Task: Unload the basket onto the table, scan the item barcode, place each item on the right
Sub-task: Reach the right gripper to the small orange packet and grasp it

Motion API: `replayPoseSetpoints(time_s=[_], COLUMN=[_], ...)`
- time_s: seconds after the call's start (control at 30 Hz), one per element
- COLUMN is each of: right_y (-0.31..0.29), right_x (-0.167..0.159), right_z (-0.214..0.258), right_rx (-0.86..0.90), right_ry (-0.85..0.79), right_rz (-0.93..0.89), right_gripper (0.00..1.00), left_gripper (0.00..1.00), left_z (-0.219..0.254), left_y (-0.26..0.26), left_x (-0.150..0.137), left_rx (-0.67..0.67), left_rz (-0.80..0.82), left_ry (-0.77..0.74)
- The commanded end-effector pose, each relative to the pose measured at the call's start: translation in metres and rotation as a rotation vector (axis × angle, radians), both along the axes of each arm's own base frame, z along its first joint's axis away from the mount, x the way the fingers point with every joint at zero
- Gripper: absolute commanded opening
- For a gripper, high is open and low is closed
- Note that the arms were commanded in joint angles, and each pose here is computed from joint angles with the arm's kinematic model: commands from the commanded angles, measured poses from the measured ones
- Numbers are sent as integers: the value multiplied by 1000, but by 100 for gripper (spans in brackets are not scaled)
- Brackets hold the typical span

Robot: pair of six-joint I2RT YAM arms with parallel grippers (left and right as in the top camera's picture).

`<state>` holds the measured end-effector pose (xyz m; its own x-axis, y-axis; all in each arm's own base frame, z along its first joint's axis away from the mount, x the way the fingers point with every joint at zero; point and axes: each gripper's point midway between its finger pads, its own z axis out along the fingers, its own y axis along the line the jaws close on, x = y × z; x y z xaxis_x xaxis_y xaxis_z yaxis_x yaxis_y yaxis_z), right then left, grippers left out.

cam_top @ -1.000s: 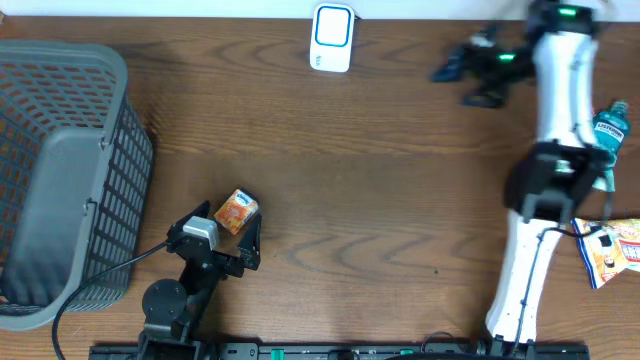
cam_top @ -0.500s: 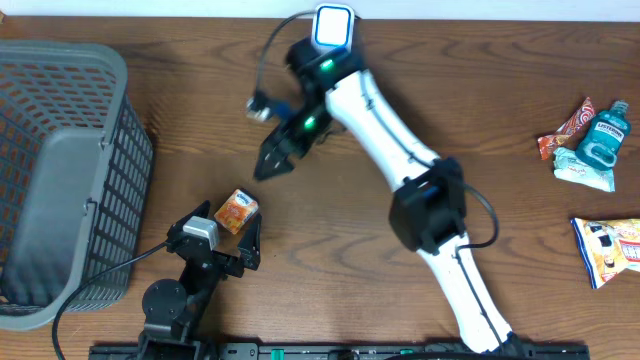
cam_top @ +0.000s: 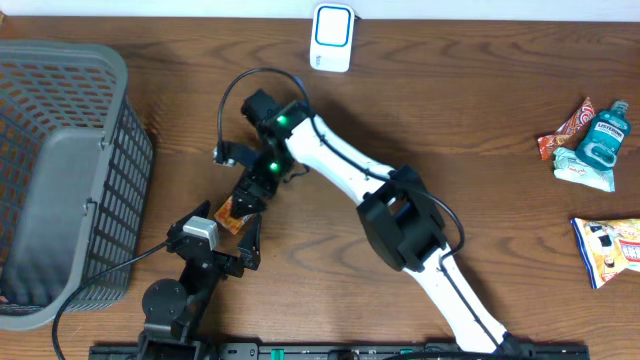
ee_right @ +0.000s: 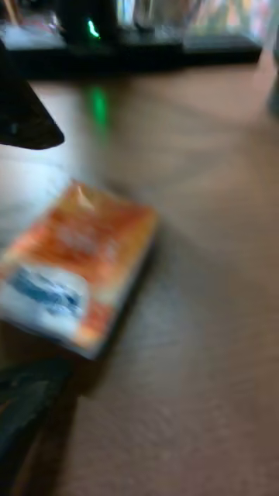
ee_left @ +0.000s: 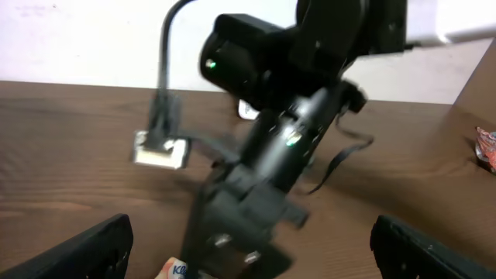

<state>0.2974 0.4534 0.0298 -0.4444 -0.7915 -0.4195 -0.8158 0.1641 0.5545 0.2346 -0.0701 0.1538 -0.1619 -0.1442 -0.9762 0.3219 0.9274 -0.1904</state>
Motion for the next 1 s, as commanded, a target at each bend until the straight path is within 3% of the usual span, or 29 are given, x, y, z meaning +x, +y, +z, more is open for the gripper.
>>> replayPoseSetpoints(time_s=[0.0,0.13,0.17,0.3,0.37,0.47,0.6,0.83,0.9,0.97], right_y=[1,4,2,-12,-19,-25,-41,-96,-119,-126], right_x=[6,2,0,-6,-14,-17,2,36,33,27], right_z=[-17,-24,-31,-57,-66,-72,-59,-13,2,15], right_rx=[-104,-108,-134,-249,-282,-314,-391,-486,-562,-569], right_ry=[-20,-23,-26,-34,-16,13,128,546,752,883], right_rz=[-108,-99,-97,-97,-70,-84,-294,-721,-844,-854], right_gripper=[72,61,47,21,1,1,1,2,1,2], left_gripper=[98,98,98,98,98,98,98,98,98,98], left_z=[-16,-16,-16,-16,-16,-16,-16,-16,-16,-16], left_y=[0,0,0,0,0,0,0,0,0,0], left_x=[-1,-1,-1,-1,-1,-1,-1,-1,-1,-1], left_rx=[11,11,11,11,11,11,11,11,11,11], left_rz=[-6,-6,-6,-6,-6,-6,-6,-6,-6,-6], left_ry=[44,44,44,44,44,44,44,44,44,44])
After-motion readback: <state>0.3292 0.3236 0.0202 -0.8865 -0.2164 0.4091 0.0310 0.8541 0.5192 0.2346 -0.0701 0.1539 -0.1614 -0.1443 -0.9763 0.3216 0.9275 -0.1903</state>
